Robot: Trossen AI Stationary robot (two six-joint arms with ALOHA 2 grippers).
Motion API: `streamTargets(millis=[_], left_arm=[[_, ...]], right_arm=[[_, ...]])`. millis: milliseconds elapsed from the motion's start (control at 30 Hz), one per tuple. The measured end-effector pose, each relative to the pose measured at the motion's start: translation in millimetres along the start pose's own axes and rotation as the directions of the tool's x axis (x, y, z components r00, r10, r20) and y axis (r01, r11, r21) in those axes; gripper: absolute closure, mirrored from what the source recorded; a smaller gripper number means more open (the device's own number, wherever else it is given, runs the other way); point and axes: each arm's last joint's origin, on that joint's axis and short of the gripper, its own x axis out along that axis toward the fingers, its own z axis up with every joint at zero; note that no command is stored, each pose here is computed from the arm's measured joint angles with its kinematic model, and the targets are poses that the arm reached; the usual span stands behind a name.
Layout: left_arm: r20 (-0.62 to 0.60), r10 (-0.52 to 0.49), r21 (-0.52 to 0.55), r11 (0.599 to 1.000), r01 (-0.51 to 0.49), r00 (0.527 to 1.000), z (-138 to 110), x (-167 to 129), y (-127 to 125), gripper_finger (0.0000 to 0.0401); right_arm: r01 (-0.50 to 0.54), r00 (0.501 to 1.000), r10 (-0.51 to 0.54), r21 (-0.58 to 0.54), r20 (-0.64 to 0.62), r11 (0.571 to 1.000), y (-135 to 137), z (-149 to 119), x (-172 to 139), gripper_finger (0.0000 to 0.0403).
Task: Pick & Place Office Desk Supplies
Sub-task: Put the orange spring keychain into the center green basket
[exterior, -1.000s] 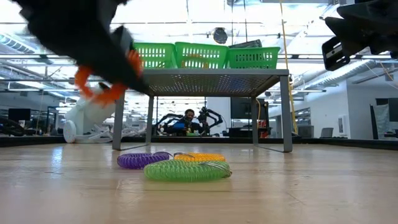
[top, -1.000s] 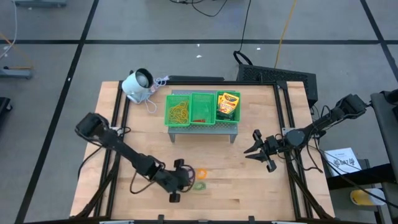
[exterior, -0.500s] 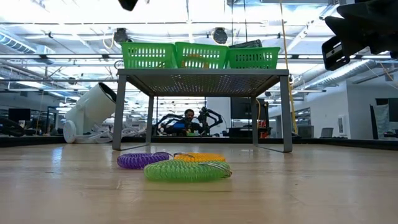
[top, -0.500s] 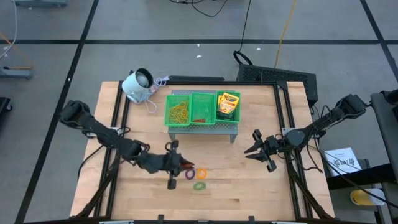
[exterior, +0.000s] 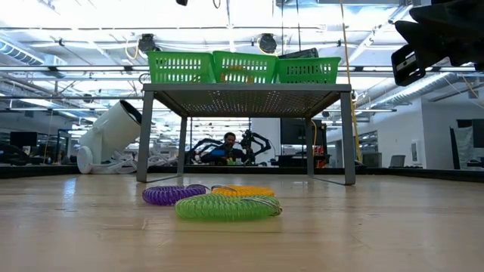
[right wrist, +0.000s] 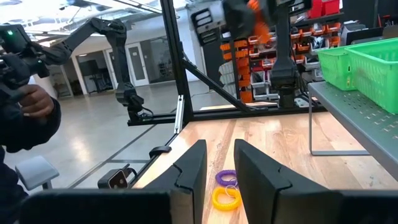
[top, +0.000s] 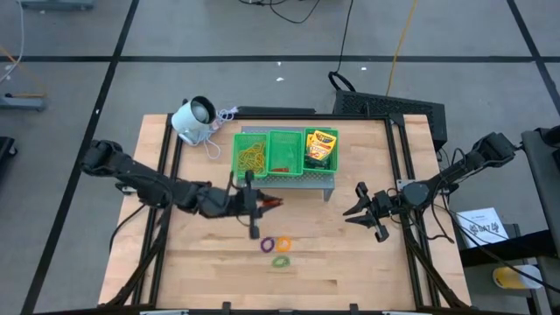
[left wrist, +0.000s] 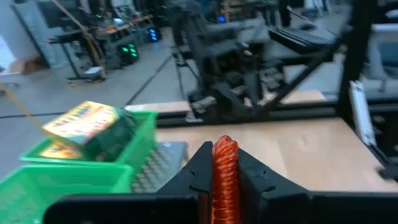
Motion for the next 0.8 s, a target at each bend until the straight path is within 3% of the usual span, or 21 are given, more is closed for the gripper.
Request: streamTargets(millis=[367, 800], left_arm=[[0.014, 0.196, -0.045, 0.980, -0.195, 0.980, -1.0, 19.5, 59.4, 0.0364], [-0.011, 0.339, -0.105, 0.935, -0.338, 0.941, -7.4, 27.0, 112.3, 0.0337]], right_arm=[[0.001, 1.000, -0.001, -0.003, -0.008, 1.000, -0.1, -0.8, 0.0, 0.0332], [0.001, 1.000, -0.001, -0.004, -0.008, 1.000, -0.1, -0.8, 0.0, 0.0332]])
